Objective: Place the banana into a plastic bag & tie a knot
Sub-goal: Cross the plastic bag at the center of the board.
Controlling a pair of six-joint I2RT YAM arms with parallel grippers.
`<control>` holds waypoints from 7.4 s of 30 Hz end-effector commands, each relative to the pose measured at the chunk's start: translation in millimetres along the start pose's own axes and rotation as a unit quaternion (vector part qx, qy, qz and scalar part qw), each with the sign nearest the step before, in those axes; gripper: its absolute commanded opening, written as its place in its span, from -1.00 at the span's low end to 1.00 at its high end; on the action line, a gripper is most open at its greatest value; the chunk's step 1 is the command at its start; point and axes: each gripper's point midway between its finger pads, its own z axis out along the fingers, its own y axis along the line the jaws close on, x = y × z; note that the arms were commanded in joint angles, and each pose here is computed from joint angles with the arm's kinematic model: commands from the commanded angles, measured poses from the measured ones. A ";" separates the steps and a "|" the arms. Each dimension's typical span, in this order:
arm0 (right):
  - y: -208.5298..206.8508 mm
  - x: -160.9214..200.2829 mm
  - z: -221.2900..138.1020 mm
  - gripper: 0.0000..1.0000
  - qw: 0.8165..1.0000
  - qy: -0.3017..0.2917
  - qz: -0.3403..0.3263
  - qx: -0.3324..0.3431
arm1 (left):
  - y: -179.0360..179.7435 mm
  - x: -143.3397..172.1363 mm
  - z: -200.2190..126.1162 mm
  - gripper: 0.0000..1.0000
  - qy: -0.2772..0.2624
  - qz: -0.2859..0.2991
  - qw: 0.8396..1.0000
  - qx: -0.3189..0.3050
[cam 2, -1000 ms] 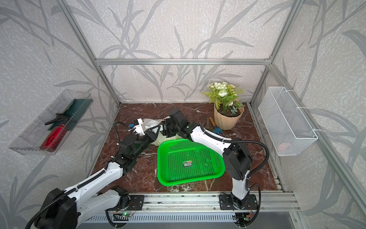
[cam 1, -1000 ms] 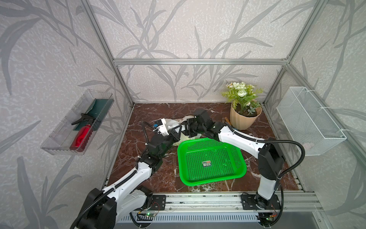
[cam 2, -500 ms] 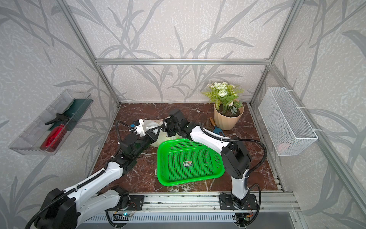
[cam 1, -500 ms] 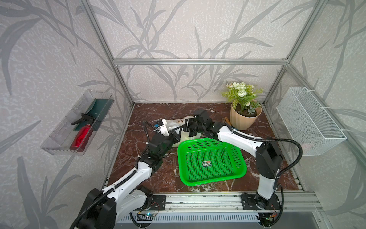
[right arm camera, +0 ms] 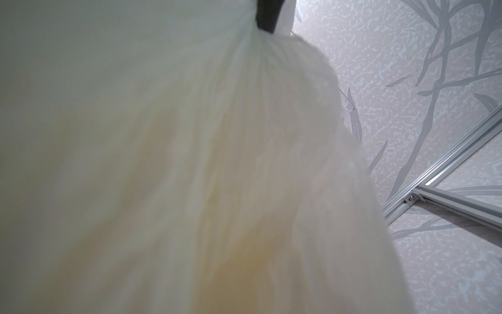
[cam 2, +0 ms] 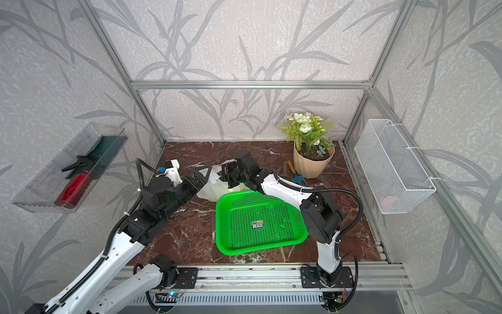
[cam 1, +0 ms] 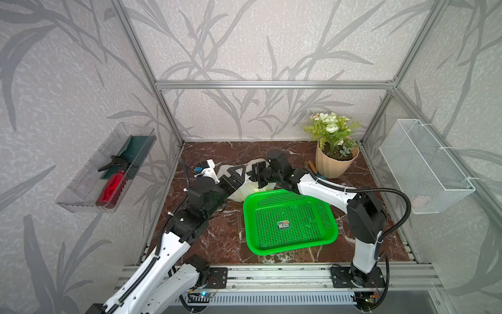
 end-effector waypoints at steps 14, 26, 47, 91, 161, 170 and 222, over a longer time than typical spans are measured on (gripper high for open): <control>115.0 2.9 -25.6 -1.00 0.930 0.115 -0.328 -0.122 | -10.9 -61.6 17.3 0.80 -0.032 -0.041 0.996 -0.071; 87.2 -35.1 -30.1 -1.00 0.886 0.201 -0.394 -0.140 | -1.6 -52.1 64.1 0.40 0.000 -0.057 0.997 -0.061; 45.2 -51.9 -37.7 -1.00 0.818 0.131 -0.547 -0.124 | 36.4 -22.9 133.4 0.49 0.085 -0.085 0.985 -0.124; 31.8 -33.7 -36.5 -1.00 0.795 0.151 -0.580 -0.096 | 78.8 23.0 204.0 -0.94 0.134 -0.307 0.930 -0.149; 48.9 -43.1 -40.1 -1.00 0.793 0.178 -0.569 -0.124 | 58.4 2.8 179.8 -0.65 0.165 -0.191 0.953 -0.168; 43.8 -50.0 -31.8 -1.00 0.799 0.186 -0.559 -0.124 | 58.1 3.8 185.4 -0.49 0.167 -0.219 0.949 -0.154; 47.5 -40.0 -9.4 -1.00 0.798 0.200 -0.550 -0.144 | 67.5 3.7 176.4 -0.42 0.155 -0.275 0.935 -0.163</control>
